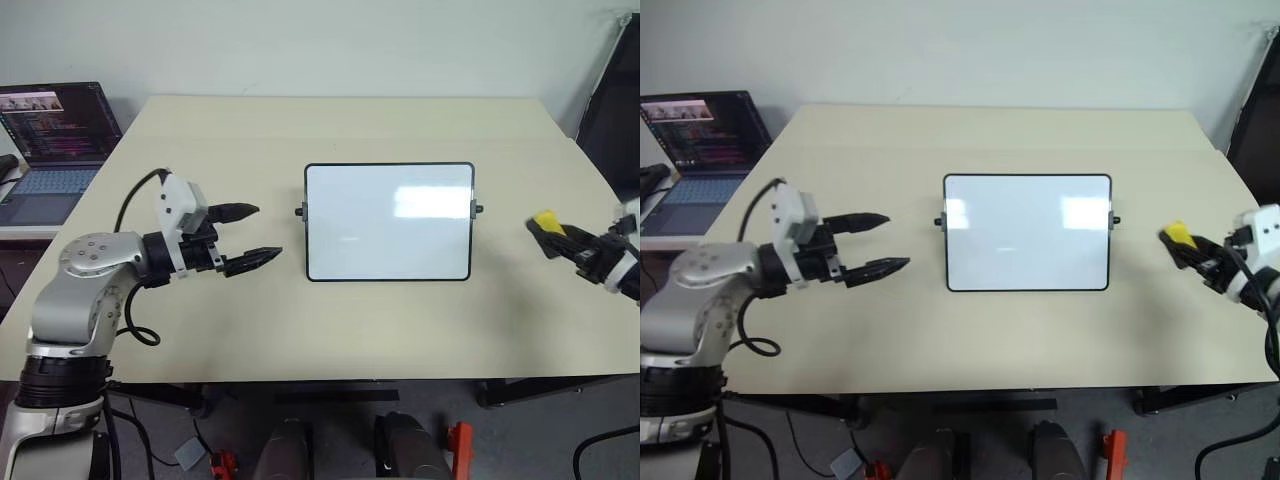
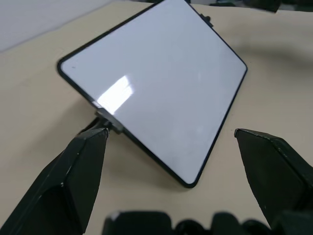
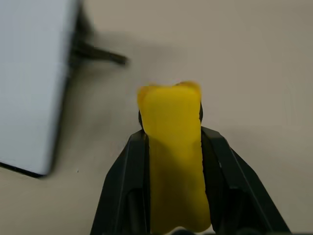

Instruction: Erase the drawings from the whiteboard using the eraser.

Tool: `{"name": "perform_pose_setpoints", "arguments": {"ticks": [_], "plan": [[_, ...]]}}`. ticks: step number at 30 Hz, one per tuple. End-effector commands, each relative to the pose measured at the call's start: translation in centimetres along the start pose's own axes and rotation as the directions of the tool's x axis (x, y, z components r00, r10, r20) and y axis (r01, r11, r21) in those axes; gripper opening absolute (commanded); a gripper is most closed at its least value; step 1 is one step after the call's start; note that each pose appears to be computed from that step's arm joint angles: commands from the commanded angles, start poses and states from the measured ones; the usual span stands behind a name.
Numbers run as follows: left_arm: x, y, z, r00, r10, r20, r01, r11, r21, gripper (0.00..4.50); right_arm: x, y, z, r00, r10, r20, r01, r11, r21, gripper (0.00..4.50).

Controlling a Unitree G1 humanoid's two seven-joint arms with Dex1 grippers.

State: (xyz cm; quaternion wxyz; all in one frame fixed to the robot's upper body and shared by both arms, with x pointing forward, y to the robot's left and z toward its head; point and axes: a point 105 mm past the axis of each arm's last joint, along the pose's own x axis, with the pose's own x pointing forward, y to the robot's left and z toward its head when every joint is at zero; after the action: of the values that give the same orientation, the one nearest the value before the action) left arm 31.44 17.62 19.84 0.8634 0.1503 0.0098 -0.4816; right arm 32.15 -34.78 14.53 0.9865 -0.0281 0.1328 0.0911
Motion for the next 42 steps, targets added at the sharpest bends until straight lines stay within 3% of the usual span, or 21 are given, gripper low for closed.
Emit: {"name": "perform_pose_setpoints", "arguments": {"ticks": [1,6,15,21,25,30,32,37,42], "plan": [[0.6,-0.4,1.7,0.999,-0.034,0.041,0.032,0.998,0.05,4.5,0.3,-1.7,-0.4,0.992,-0.124,-0.022,0.123,0.992,-0.025,1.03],[1.1,-0.7,1.9,0.997,-0.05,0.051,0.048,0.998,0.044,4.5,1.9,-3.5,-2.1,0.952,-0.296,-0.073,0.298,0.955,0.014,1.03],[0.9,-0.8,1.9,0.998,-0.043,0.049,0.041,0.998,0.039,4.5,3.7,-3.8,-3.0,0.941,-0.328,-0.083,0.331,0.943,0.024,1.03],[0.5,-0.7,1.9,0.999,-0.03,0.04,0.028,0.999,0.037,4.5,3.5,-4.3,-2.6,0.943,-0.327,-0.07,0.328,0.945,0.008,2.95],[0.3,-0.4,1.8,0.999,-0.012,0.033,0.011,0.999,0.038,4.5,3.2,-4.0,-0.2,0.958,-0.288,-0.007,0.288,0.958,-0.016,4.39],[-1.5,1.9,1.3,0.988,0.15,0.042,-0.152,0.988,0.029,4.5,3.3,-1.2,4.8,0.968,-0.178,0.177,0.191,0.98,-0.059,4.46],[-2.7,3.5,0.3,0.951,0.301,0.076,-0.301,0.954,-0.018,4.5,3.9,0.4,5.5,0.96,-0.134,0.248,0.148,0.988,-0.041,4.46],[-4.0,4.6,-4.3,0.827,0.556,0.082,-0.548,0.83,-0.105,4.5,5.7,1.4,2.8,0.93,-0.201,0.306,0.221,0.975,-0.032,4.46],[-3.6,6.5,-6.4,0.62,0.774,0.127,-0.762,0.633,-0.135,4.5,6.6,2.6,-0.1,0.922,-0.195,0.335,0.2,0.98,0.022,4.46]]}}
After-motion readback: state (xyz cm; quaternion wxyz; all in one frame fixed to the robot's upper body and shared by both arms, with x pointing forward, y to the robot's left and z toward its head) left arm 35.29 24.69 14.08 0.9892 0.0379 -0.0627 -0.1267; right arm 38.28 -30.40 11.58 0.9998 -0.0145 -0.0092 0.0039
